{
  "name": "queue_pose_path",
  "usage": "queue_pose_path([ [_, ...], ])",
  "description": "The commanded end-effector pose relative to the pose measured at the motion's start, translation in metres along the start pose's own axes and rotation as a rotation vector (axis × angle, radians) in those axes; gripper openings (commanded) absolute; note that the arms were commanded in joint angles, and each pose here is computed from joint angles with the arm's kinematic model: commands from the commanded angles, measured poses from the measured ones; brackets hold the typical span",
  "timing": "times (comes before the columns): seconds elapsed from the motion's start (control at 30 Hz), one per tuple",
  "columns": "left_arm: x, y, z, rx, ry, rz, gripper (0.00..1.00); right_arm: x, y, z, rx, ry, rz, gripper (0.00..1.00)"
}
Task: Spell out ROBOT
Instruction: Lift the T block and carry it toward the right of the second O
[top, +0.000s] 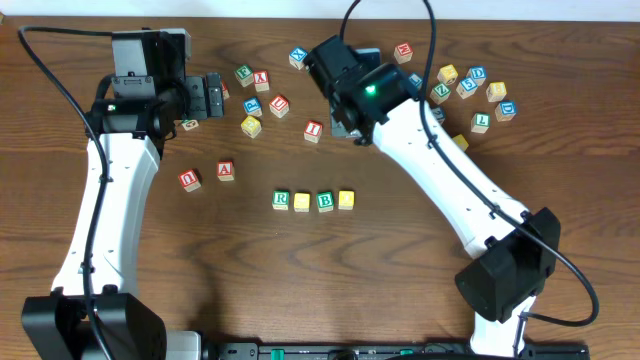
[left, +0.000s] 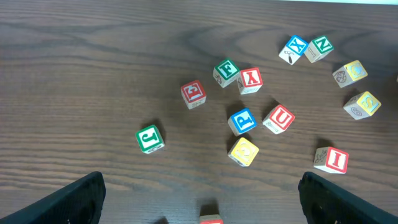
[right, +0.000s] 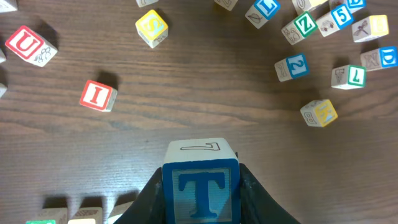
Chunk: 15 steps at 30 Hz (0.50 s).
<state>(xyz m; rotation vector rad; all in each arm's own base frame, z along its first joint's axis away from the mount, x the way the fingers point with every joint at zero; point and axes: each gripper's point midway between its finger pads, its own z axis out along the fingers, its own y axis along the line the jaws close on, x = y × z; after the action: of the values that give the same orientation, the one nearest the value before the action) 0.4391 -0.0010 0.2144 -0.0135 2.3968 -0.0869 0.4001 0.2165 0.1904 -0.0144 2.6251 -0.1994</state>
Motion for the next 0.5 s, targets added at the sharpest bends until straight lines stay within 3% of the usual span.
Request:
queue_pose_path([
  [0.0,-0.008,-0.003,-0.009,0.012,-0.028,0.007,0.98,-0.003,-0.004,-0.006,0.04,-0.038,0.029,0.18],
  [0.27,-0.008,-0.003,-0.009,0.012,-0.028,0.007,0.98,0.015,-0.007,0.013,0.069,0.005,0.029,0.18],
  [0.47,-0.008,-0.003,-0.009,0.012,-0.028,0.007,0.98,0.025,0.009,0.031,-0.028,0.051,-0.015,0.16],
])
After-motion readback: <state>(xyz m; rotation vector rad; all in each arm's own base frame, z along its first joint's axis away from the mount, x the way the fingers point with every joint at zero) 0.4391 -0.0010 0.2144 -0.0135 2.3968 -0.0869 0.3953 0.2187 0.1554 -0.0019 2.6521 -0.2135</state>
